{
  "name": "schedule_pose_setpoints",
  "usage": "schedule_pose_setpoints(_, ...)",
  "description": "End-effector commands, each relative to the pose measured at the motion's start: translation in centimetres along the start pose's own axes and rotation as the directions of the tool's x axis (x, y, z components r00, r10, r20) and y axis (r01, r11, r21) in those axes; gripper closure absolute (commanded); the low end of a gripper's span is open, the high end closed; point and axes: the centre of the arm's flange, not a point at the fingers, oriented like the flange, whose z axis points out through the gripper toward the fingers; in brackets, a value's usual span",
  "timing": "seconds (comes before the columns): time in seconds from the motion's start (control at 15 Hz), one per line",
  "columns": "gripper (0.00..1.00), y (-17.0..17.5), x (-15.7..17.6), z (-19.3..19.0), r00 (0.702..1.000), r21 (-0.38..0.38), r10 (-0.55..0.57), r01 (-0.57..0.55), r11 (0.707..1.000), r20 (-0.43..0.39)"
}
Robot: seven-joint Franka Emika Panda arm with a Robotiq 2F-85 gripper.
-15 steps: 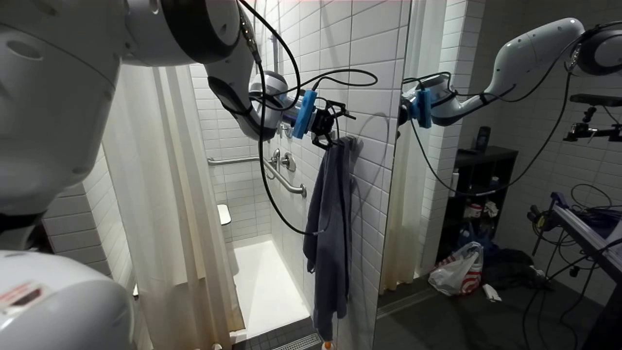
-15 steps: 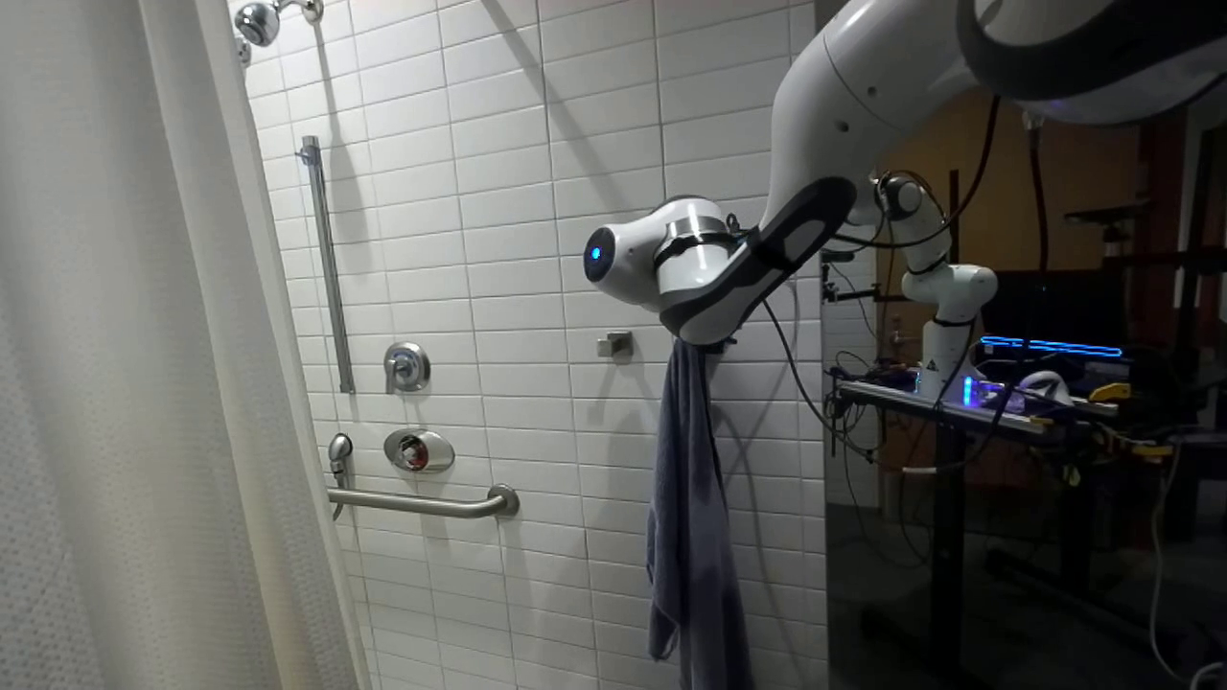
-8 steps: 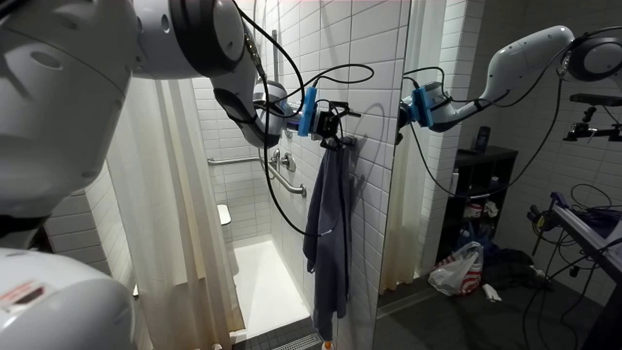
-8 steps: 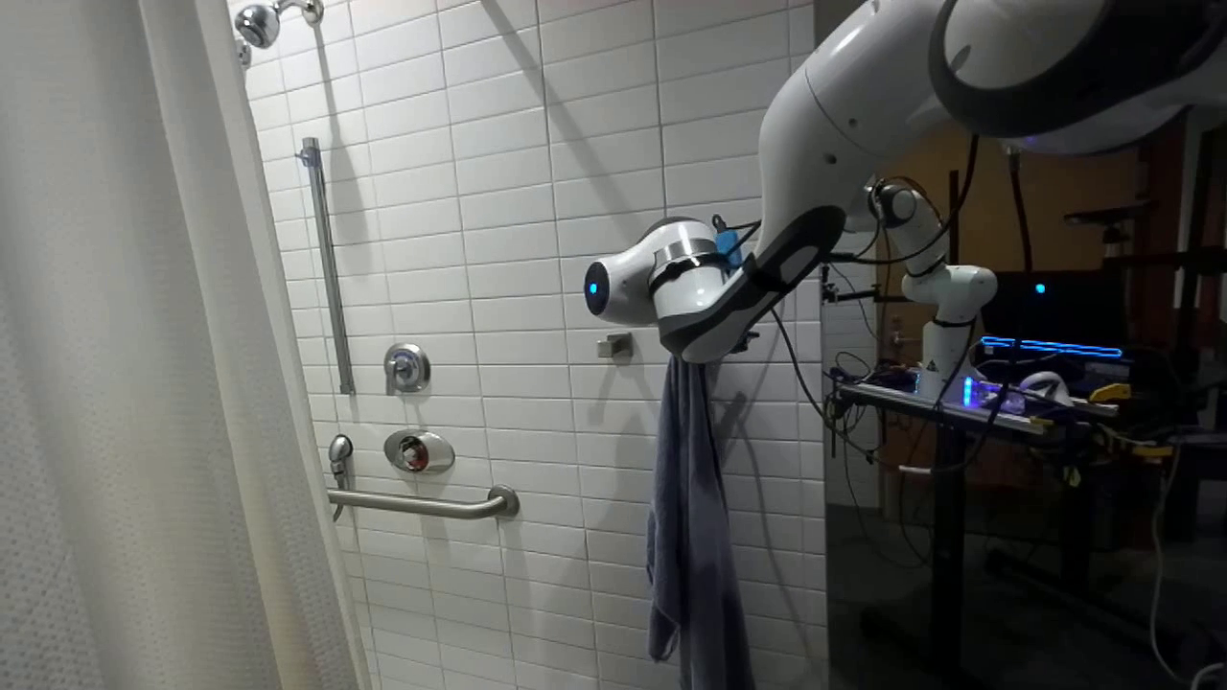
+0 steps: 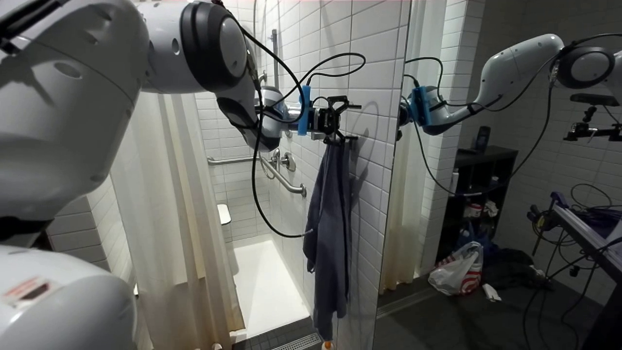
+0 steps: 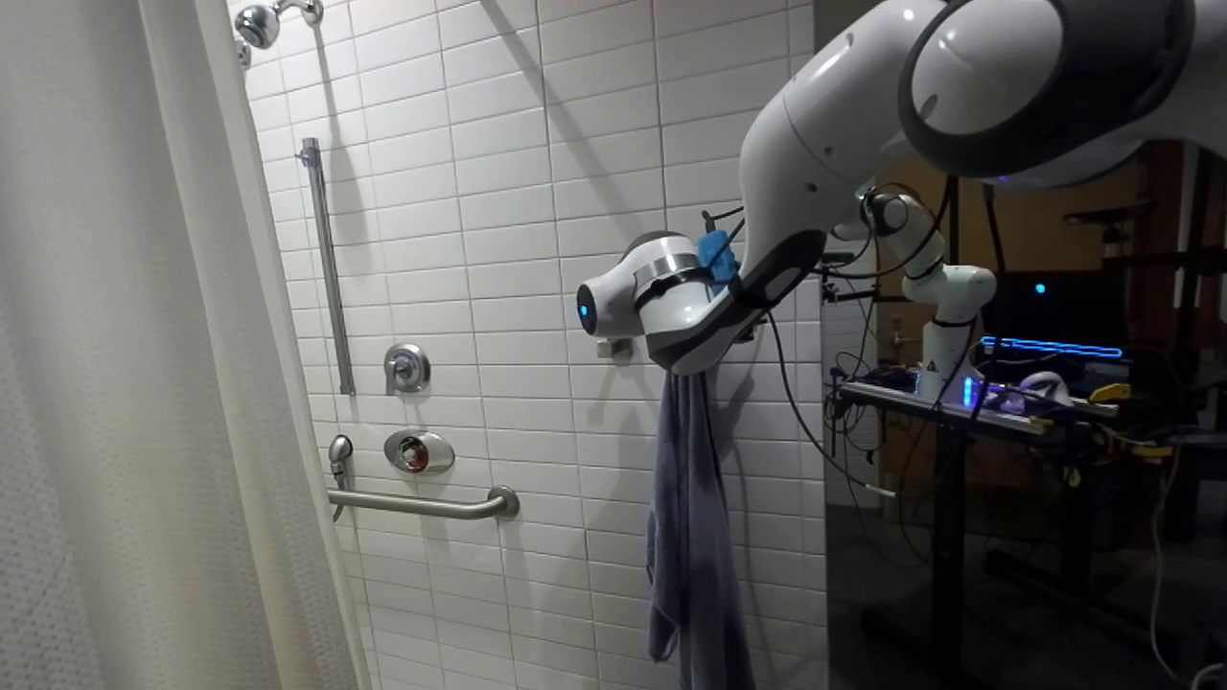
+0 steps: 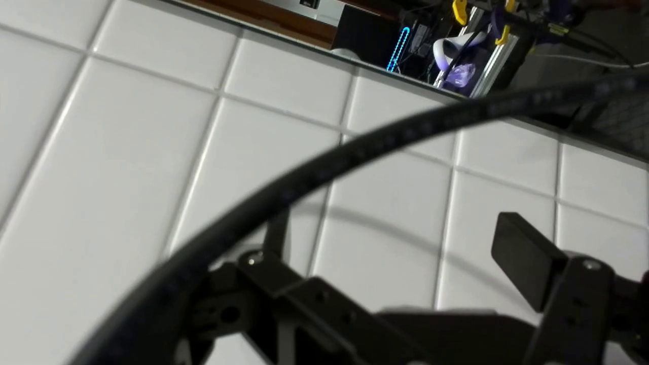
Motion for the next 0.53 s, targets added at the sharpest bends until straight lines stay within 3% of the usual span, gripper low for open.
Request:
schedule_pose_setpoints(0.0, 0.0, 0.0, 0.0, 0.2, 1.0, 0.001, 0.0, 0.0, 1.0, 0.001)
schedule_pose_setpoints(0.07, 0.0, 0.0, 0.0, 0.2, 1.0, 0.001, 0.0, 0.0, 1.0, 0.002)
schedule_pose_setpoints(0.2, 0.0, 0.7, 0.8, -0.2, 0.994, -0.026, -0.113, 0.113, 0.993, 0.001)
schedule_pose_setpoints(0.47, 0.0, 0.4, 2.0, -1.1, 0.94, -0.061, -0.339, 0.34, 0.938, 0.029)
